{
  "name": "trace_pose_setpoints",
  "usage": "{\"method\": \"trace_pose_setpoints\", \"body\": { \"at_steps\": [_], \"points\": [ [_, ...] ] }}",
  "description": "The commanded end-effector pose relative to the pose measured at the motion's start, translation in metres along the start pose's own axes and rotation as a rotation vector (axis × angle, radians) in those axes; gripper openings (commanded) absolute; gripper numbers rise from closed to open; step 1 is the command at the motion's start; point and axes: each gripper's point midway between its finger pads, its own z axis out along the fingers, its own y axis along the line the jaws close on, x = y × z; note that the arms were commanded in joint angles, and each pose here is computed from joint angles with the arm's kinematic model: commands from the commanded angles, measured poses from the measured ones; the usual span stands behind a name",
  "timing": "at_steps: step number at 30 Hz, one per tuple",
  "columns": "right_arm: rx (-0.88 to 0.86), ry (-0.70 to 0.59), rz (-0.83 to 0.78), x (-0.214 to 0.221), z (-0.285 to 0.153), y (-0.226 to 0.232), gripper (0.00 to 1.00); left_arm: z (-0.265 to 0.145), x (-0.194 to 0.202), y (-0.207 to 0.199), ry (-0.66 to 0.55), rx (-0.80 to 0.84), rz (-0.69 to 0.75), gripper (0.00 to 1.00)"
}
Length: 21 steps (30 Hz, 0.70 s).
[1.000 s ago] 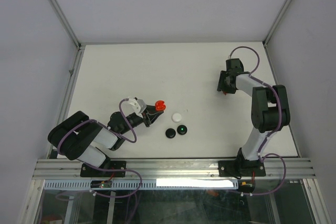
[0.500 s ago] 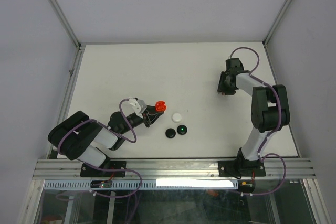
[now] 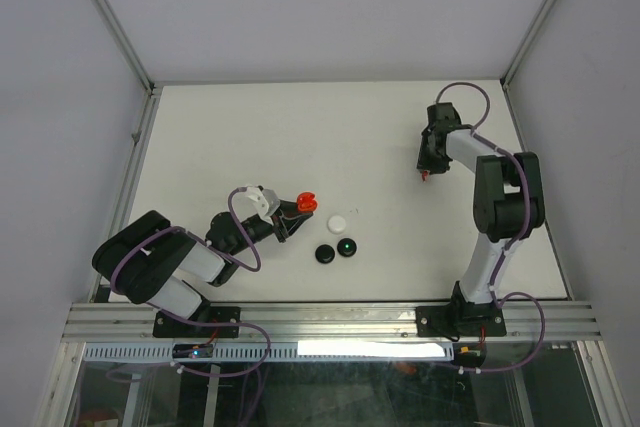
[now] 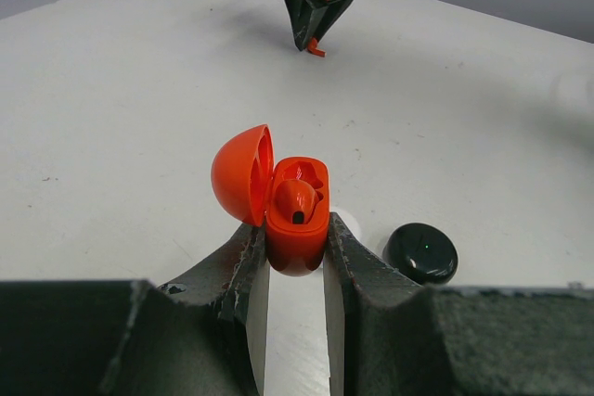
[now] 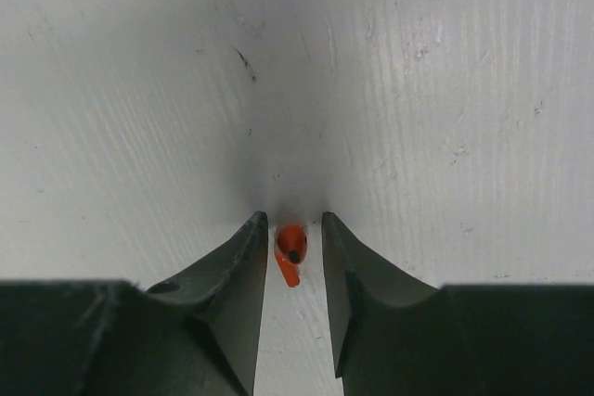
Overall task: Insert the wireless bluetooth earbuds into the charging case
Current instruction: Pick up the earbud from the center of the board.
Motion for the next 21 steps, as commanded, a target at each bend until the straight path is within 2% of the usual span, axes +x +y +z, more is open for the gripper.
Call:
{"method": "trace_pose_setpoints", "body": {
  "at_steps": [1, 21],
  "points": [
    [0.020, 0.069, -0.019, 0.011, 0.005, -0.005, 0.32, 0.006, -0.022, -0.001, -0.079, 0.026, 0.042, 0.05],
    [0.041, 0.184, -0.093, 0.035, 0.002, 0.006, 0.29, 0.005, -0.024, -0.003, -0.082, 0.038, 0.037, 0.05]
  ]
}}
